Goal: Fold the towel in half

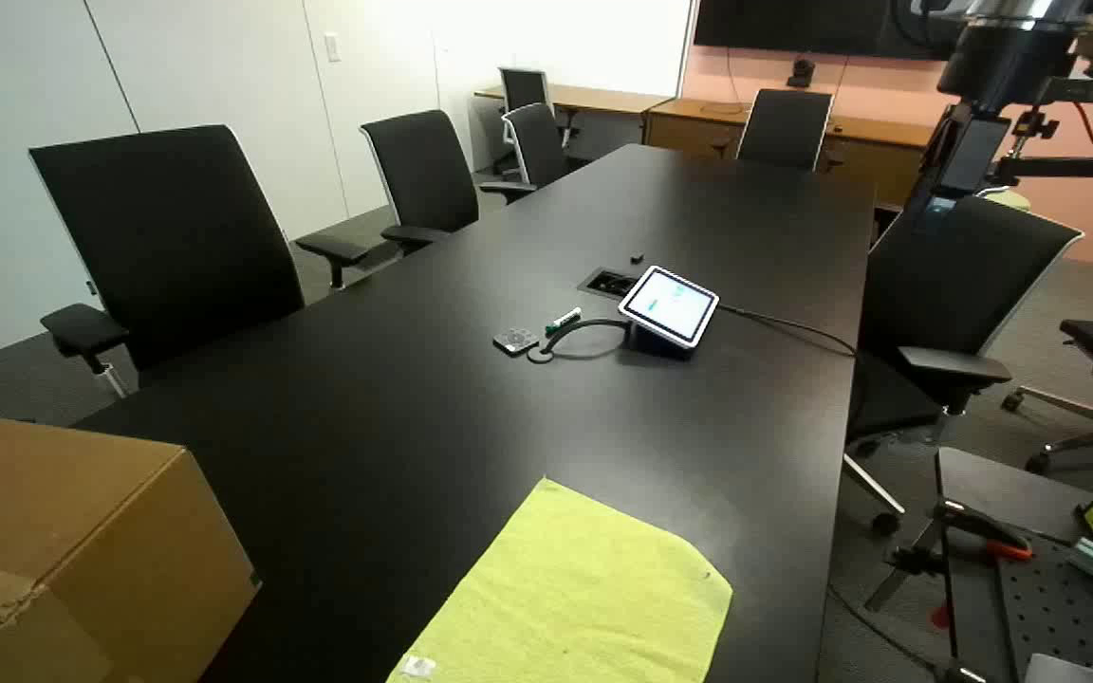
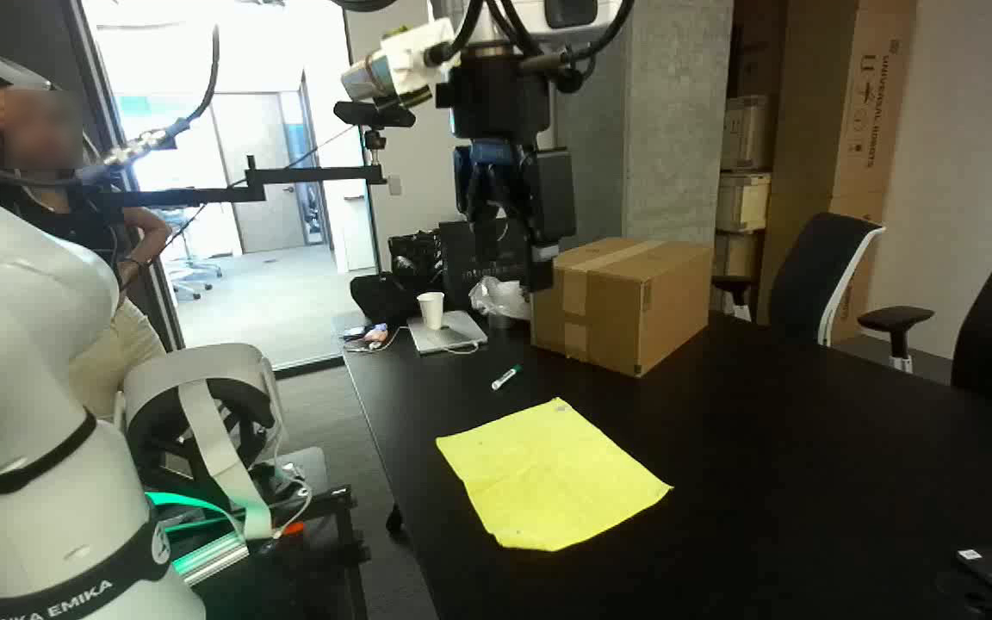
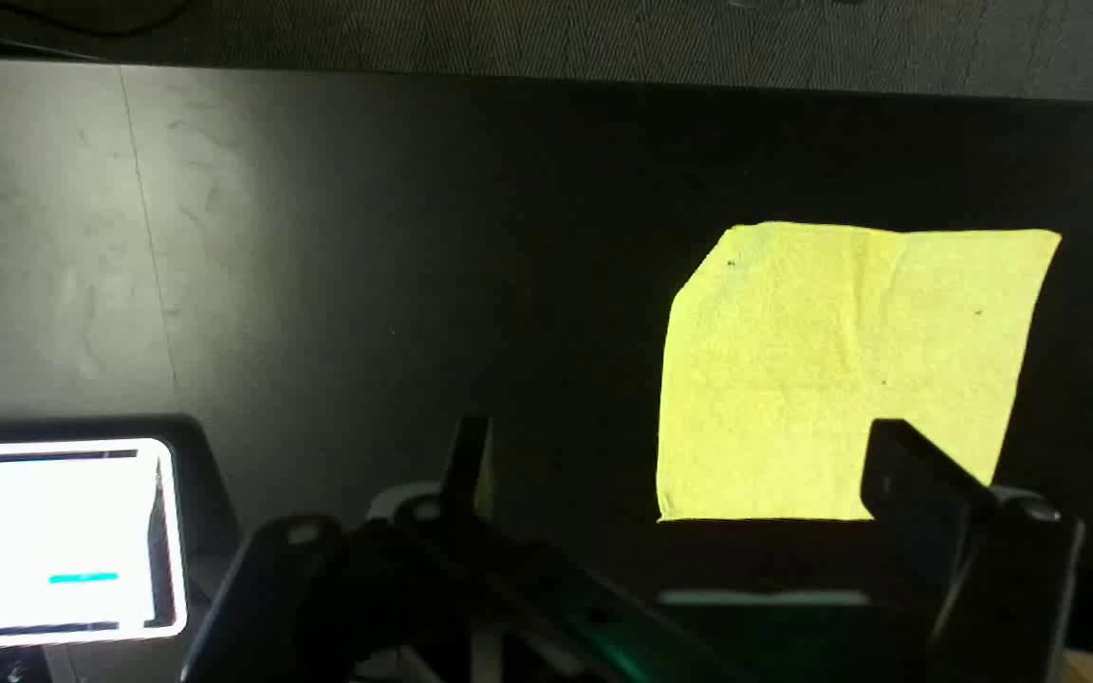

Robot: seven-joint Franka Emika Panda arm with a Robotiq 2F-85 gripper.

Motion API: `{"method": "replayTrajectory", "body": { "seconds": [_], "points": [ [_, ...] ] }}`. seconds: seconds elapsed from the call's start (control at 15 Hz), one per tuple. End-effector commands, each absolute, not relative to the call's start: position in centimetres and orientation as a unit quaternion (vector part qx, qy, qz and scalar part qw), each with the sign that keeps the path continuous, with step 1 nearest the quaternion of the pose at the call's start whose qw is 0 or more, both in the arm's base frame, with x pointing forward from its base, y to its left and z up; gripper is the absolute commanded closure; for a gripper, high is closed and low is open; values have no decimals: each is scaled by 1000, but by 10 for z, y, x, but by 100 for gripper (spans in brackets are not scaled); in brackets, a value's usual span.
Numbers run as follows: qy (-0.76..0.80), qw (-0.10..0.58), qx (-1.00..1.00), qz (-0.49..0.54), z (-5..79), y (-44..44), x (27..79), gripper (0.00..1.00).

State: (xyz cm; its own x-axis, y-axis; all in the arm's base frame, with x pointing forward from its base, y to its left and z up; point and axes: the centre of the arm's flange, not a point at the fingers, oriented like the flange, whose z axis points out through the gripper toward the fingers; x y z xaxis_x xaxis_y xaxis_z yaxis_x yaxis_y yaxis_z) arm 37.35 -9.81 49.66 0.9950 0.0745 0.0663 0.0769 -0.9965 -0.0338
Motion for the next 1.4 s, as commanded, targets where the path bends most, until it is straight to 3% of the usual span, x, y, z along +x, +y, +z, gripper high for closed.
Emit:
{"method": "replayTrajectory", "body": {
  "seconds": [0.0,0.4,1.33],
  "points": [
    [-38,18,-999,-35,499,-98,374,0],
    [-41,17,-999,-23,470,-90,389,0],
    [-64,39,-997,-17,203,23,448,0]
  ]
}}
